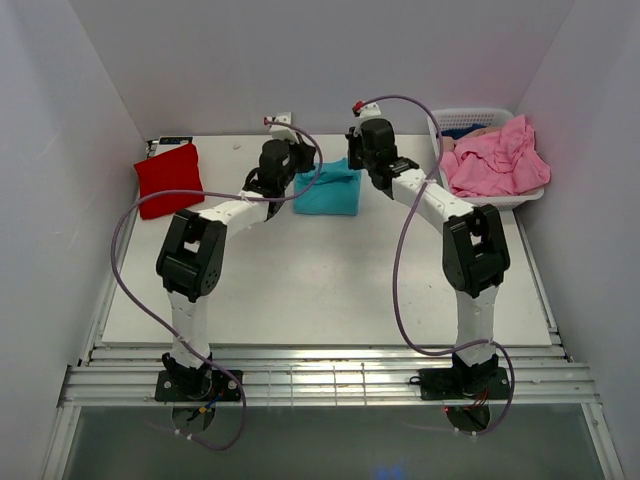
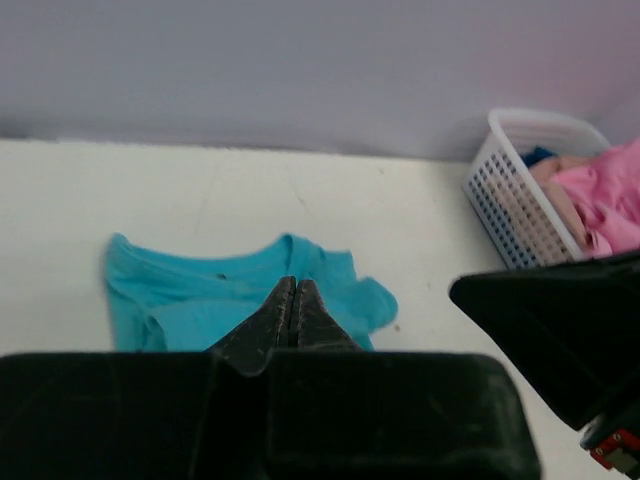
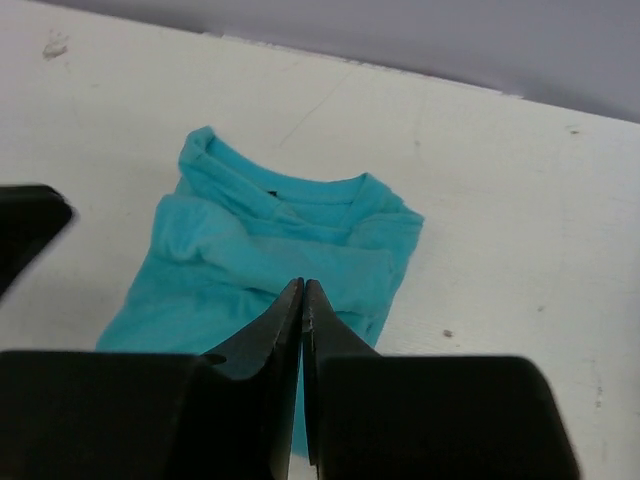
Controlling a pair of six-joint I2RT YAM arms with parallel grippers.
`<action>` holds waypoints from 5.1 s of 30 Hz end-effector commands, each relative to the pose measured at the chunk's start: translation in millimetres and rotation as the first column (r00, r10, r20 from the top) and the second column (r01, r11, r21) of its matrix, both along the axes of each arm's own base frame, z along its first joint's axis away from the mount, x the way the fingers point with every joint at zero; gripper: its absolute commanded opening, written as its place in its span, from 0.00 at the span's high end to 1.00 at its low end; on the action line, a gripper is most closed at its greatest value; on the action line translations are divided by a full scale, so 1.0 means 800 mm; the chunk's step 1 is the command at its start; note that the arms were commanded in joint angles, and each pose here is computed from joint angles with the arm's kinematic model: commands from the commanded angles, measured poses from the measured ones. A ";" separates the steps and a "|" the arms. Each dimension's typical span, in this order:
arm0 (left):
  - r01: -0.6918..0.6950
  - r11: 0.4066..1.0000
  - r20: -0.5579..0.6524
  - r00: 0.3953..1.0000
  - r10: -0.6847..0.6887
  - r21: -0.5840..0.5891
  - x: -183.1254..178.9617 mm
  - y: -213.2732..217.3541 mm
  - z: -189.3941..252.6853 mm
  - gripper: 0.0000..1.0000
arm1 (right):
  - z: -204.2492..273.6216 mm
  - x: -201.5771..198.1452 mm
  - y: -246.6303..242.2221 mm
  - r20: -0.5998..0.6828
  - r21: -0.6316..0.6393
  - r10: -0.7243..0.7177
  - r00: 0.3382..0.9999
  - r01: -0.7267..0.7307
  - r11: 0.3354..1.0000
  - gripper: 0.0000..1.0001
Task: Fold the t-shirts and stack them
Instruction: Fold the long partially folded tshirt into a neat square, then put the neatly folded tshirt into the corner of the board with the left arm
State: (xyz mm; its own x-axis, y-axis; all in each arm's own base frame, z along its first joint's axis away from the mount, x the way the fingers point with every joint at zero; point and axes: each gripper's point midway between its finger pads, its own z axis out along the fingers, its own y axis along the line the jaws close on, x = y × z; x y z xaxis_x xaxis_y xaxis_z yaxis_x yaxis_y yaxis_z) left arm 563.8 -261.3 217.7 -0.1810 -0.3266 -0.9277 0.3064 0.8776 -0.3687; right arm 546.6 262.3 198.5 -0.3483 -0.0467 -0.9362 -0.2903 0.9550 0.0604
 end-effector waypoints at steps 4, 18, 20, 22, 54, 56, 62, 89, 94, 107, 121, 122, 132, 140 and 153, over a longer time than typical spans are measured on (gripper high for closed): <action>0.167 0.984 -0.213 0.961 -0.175 -0.054 -0.047 -0.057 -0.109 1.00 | -0.046 -0.034 0.057 -0.135 0.125 0.248 0.959 -0.232 0.965 0.92; 0.183 0.983 -0.341 0.922 -0.183 -0.034 -0.053 -0.061 -0.197 1.00 | -0.109 -0.017 0.076 -0.246 0.121 0.275 0.929 -0.252 0.960 0.92; 0.184 0.983 -0.364 0.913 -0.182 -0.031 -0.057 -0.060 -0.212 1.00 | -0.116 -0.009 0.079 -0.249 0.118 0.271 0.930 -0.248 0.962 0.92; 0.183 0.983 -0.387 0.904 -0.182 -0.035 -0.063 -0.058 -0.224 1.00 | -0.121 -0.003 0.081 -0.249 0.113 0.262 0.932 -0.241 0.964 0.92; 0.214 0.977 -0.472 0.860 -0.192 -0.005 -0.276 -0.040 -0.247 1.00 | -0.073 -0.007 0.063 -0.062 0.176 0.223 0.973 -0.210 0.962 0.92; 0.181 0.983 -0.387 0.909 -0.156 0.029 -0.260 -0.032 -0.195 1.00 | -0.026 -0.015 0.059 0.004 0.164 0.234 0.972 -0.232 0.959 0.90; 0.080 0.993 -0.152 0.986 -0.065 0.091 -0.201 -0.030 -0.024 1.00 | 0.081 -0.068 0.030 0.151 0.145 0.234 0.961 -0.255 0.956 0.75; 0.068 0.985 -0.471 0.882 0.016 0.160 -0.190 0.058 -0.107 0.21 | -0.181 -0.232 0.041 -0.444 0.096 0.293 0.847 -0.280 0.955 0.92; 0.083 0.986 -0.576 0.817 0.015 0.145 -0.202 0.063 -0.151 0.12 | -0.203 -0.244 0.038 -0.485 0.055 0.260 0.835 -0.268 0.962 0.92; 0.168 0.986 -0.671 0.732 -0.118 0.010 -0.229 0.056 -0.198 0.02 | -0.217 -0.253 0.039 -0.509 0.044 0.236 0.828 -0.249 0.968 0.92; 0.316 0.904 -0.613 0.665 -0.428 -0.289 -0.234 0.014 -0.226 0.02 | -0.219 -0.252 0.039 -0.501 0.014 0.218 0.838 -0.244 0.970 0.92; 0.323 0.897 -0.606 0.661 -0.442 -0.302 -0.232 0.010 -0.224 0.02 | -0.226 -0.258 0.034 -0.525 0.000 0.207 0.825 -0.243 0.970 0.92; 0.347 0.867 -0.600 0.626 -0.498 -0.358 -0.233 -0.009 -0.237 0.02 | -0.240 -0.264 0.034 -0.546 0.001 0.210 0.811 -0.250 0.968 0.92; 0.380 0.852 -0.607 0.598 -0.523 -0.360 -0.238 -0.042 -0.250 0.02 | -0.242 -0.270 0.040 -0.552 0.013 0.225 0.803 -0.262 0.965 0.92; 0.359 0.884 -0.637 0.615 -0.465 -0.298 -0.236 -0.047 -0.278 0.44 | -0.240 -0.272 0.043 -0.534 0.024 0.238 0.812 -0.267 0.963 0.92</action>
State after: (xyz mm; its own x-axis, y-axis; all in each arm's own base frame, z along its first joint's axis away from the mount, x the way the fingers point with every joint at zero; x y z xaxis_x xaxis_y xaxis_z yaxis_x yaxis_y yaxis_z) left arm 397.2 -307.4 38.0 -0.8237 -0.2044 -0.5288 0.3336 0.5794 -0.7436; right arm 351.9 298.4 31.3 -0.7151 -0.2029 -0.6690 -0.4544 0.8621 0.2243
